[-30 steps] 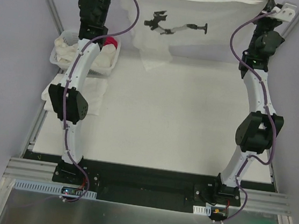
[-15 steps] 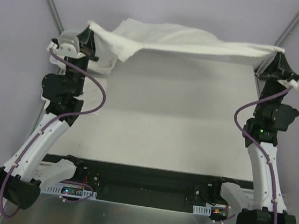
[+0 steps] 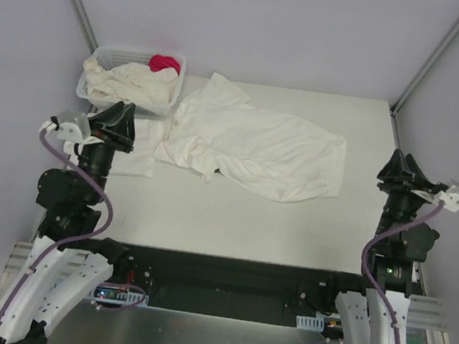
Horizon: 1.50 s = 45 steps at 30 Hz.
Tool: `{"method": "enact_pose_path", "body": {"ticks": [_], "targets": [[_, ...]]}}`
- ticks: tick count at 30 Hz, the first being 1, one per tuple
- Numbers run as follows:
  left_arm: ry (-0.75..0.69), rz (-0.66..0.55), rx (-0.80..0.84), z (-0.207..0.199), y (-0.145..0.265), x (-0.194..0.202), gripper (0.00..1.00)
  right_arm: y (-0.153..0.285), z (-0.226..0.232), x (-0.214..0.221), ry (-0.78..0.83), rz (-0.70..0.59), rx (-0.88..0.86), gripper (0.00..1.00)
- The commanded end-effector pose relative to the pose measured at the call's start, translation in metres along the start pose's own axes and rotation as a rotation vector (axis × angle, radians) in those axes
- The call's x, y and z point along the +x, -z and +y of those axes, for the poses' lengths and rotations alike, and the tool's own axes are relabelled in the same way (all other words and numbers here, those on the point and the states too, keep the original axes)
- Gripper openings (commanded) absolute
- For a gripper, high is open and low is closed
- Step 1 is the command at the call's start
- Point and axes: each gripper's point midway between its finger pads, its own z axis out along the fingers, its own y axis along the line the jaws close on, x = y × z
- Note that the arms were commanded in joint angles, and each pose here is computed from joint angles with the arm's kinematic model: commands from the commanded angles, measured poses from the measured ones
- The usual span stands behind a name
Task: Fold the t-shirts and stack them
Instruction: Flatten out the tshirt
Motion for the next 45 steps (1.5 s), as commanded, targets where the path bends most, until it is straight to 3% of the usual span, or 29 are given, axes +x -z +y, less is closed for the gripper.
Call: {"method": "enact_pose_path", "body": {"ticks": [1, 5, 10, 15, 18, 23, 31, 34, 40, 45], "targets": [[0.096, -0.068, 0.023, -0.007, 0.011, -0.039, 0.28, 0.004, -0.001, -0.037, -0.026, -0.041, 0.049, 0.36], [0.102, -0.04, 0.03, -0.011, 0.003, -0.032, 0.27, -0.01, 0.0, -0.015, -0.031, 0.08, 0.069, 0.37], [0.058, 0.122, -0.016, -0.009, -0.032, 0.03, 0.26, -0.032, 0.015, 0.055, -0.078, 0.321, 0.009, 0.34], [0.029, 0.289, -0.045, -0.009, -0.055, 0.083, 0.23, -0.039, 0.022, 0.093, -0.167, 0.421, -0.005, 0.33], [0.032, 0.354, -0.048, -0.01, -0.058, 0.11, 0.25, -0.04, 0.024, 0.112, -0.17, 0.464, -0.016, 0.33], [0.018, 0.518, -0.066, -0.009, -0.055, 0.171, 0.3, -0.02, 0.031, 0.178, -0.126, 0.663, -0.021, 0.35], [-0.075, 0.725, -0.088, -0.032, -0.017, 0.256, 0.36, 0.025, 0.025, 0.219, -0.031, 0.755, 0.051, 0.38], [-0.045, 0.798, -0.122, -0.034, 0.0, 0.279, 0.37, 0.047, 0.014, 0.232, 0.007, 0.791, 0.09, 0.39], [-0.006, 0.832, -0.187, -0.025, 0.018, 0.294, 0.36, 0.058, -0.007, 0.232, -0.001, 0.738, 0.186, 0.39], [0.004, 0.815, -0.237, -0.02, 0.015, 0.294, 0.35, 0.041, -0.004, 0.245, -0.008, 0.707, 0.224, 0.38]]}}
